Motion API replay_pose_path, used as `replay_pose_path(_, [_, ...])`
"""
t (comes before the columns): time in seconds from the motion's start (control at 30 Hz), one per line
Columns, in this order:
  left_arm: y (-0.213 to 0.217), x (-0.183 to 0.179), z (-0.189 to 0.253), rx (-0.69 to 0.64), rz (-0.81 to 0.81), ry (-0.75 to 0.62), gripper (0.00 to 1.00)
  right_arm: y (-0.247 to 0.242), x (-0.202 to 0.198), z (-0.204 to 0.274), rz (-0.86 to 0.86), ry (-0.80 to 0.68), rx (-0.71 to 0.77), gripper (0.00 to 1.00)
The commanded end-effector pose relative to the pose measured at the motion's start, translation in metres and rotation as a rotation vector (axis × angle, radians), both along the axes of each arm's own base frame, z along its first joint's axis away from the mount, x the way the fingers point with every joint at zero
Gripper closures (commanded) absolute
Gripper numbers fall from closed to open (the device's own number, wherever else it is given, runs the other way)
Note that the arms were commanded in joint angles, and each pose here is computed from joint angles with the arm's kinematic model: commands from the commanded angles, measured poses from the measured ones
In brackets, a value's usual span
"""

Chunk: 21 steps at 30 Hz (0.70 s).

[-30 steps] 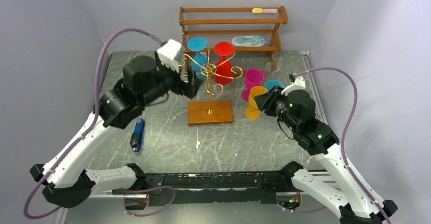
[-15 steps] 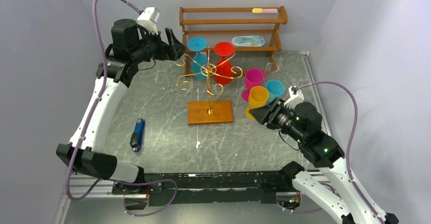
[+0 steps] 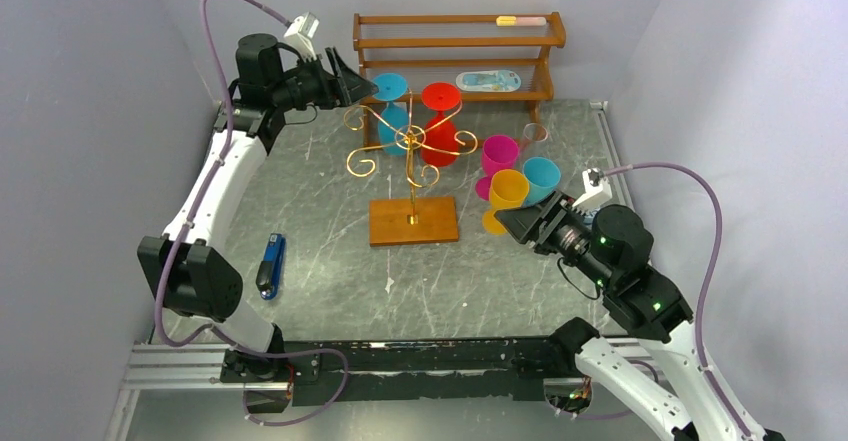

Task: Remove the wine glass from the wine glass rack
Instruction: Pick up the wine glass from the wine rack.

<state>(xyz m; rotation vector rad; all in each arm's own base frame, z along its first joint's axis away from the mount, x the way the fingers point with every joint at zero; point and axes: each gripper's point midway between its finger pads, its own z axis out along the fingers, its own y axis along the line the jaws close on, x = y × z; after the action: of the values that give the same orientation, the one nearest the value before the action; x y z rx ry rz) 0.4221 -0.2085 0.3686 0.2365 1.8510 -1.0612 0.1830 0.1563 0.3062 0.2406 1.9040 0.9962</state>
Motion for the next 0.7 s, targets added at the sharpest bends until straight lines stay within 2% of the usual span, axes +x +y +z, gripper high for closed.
replay_pose_path(0.0, [-0.006, 0.007, 0.009, -0.048, -0.027, -0.019, 0.26, -0.004, -0.001, 0.004, -0.024, -0.007, 0.028, 0.45])
replay_pose_path(0.53, [-0.027, 0.025, -0.017, -0.181, -0.079, 0.082, 0.56, -0.014, 0.002, 0.003, -0.094, 0.014, 0.037, 0.43])
replay_pose_path(0.67, [-0.026, 0.026, -0.02, -0.188, -0.068, 0.09, 0.6, -0.018, 0.002, 0.004, -0.11, 0.01, 0.03, 0.43])
